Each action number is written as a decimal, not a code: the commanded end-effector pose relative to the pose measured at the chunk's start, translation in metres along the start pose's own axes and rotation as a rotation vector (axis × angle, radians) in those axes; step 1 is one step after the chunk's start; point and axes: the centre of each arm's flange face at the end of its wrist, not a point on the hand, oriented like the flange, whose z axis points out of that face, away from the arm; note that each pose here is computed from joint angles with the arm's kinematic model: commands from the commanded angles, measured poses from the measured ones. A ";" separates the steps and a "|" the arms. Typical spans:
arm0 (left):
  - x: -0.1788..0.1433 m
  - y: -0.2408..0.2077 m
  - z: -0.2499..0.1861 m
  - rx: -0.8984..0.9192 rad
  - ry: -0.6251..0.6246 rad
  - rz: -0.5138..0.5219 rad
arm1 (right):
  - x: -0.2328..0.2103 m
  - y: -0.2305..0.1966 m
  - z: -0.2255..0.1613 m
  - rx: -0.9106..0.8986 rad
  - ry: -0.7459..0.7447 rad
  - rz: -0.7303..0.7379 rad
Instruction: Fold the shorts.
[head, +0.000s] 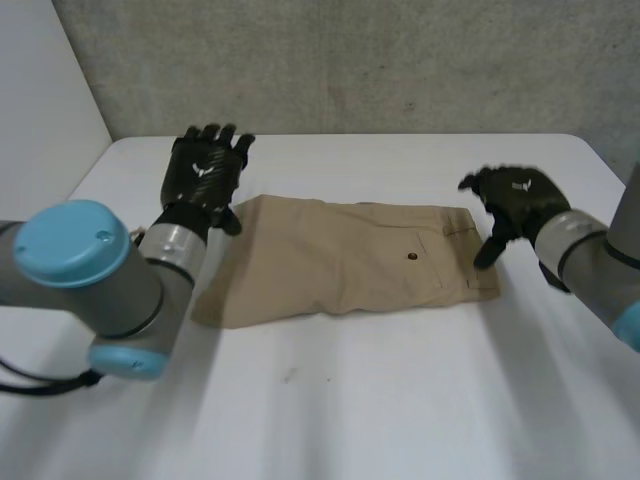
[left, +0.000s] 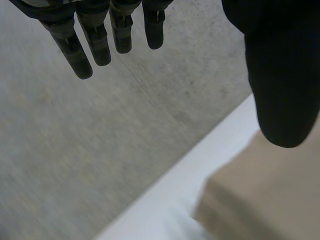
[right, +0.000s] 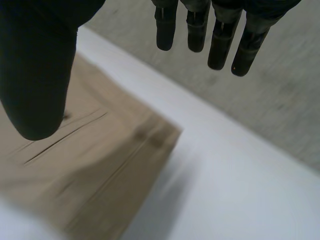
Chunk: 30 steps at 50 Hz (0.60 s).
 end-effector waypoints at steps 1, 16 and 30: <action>0.002 0.003 -0.037 -0.195 0.058 -0.163 | -0.008 0.042 0.000 -0.122 -0.051 0.033; 0.000 0.015 -0.045 -0.270 0.054 -0.172 | 0.003 0.075 0.026 -0.086 0.003 0.017; 0.002 0.018 -0.049 -0.283 0.058 -0.172 | 0.017 0.073 0.027 -0.087 0.031 0.021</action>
